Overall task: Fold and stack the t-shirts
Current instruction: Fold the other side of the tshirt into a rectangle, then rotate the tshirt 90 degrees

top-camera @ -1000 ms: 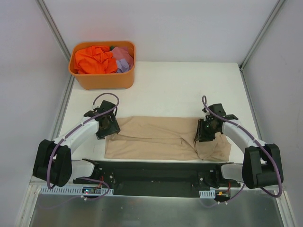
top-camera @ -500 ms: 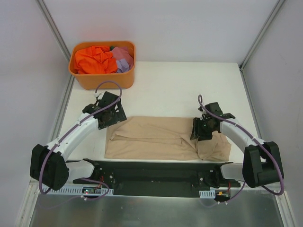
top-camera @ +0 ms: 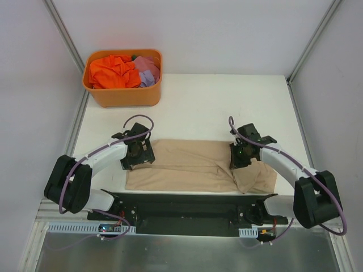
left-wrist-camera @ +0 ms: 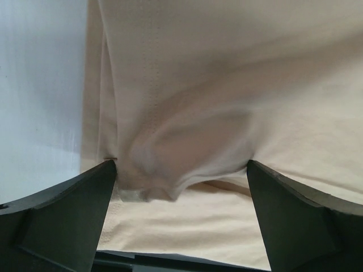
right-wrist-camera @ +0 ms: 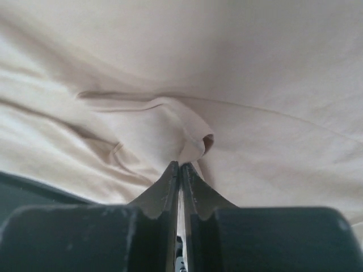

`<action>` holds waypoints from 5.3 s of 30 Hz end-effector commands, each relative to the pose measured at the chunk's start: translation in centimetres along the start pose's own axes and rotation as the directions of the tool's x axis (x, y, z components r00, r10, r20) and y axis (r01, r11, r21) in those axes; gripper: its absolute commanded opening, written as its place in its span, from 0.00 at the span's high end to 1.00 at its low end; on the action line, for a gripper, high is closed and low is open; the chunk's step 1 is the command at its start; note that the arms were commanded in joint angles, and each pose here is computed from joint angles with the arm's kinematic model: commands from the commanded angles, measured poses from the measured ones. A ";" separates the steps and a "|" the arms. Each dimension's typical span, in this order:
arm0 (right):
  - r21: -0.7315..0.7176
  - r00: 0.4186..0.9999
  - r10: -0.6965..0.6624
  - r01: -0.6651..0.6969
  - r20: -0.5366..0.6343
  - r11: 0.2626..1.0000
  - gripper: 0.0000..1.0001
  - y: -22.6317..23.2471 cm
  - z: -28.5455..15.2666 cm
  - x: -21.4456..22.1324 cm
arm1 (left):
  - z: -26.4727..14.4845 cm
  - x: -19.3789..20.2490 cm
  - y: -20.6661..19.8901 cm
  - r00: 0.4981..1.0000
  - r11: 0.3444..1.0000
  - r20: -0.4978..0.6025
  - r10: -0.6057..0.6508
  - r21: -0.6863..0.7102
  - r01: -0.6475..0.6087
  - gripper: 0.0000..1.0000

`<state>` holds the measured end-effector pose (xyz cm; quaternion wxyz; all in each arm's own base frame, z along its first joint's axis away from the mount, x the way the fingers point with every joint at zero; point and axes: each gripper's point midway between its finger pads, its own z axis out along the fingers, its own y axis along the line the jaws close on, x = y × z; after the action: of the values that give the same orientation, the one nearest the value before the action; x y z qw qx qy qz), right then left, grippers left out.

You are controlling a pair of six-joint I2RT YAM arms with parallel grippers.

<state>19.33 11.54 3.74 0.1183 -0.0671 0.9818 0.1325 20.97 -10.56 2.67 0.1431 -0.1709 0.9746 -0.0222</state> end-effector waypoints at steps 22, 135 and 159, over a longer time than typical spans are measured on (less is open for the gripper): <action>-0.168 0.936 -0.300 0.330 0.183 0.929 0.01 9.3 -6.2 3.4 | -4.3 -4.5 1.1 0.981 0.998 0.189 -0.050 -0.038 0.058 0.01; 0.178 0.872 0.489 -0.481 0.000 0.858 0.04 -7.5 1.3 -6.8 | 1.8 1.2 -1.9 0.995 0.986 -0.094 -0.033 0.162 0.048 0.01; -0.376 0.797 0.581 -0.493 0.168 0.785 0.05 -3.4 12.1 -39.8 | -0.5 12.1 -18.0 0.913 0.851 -0.274 0.302 0.509 -0.128 0.01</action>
<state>59.40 9.89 4.87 0.2137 0.2160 0.9166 0.2598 18.15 -30.70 3.94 0.0572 -0.0170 0.9532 -0.2965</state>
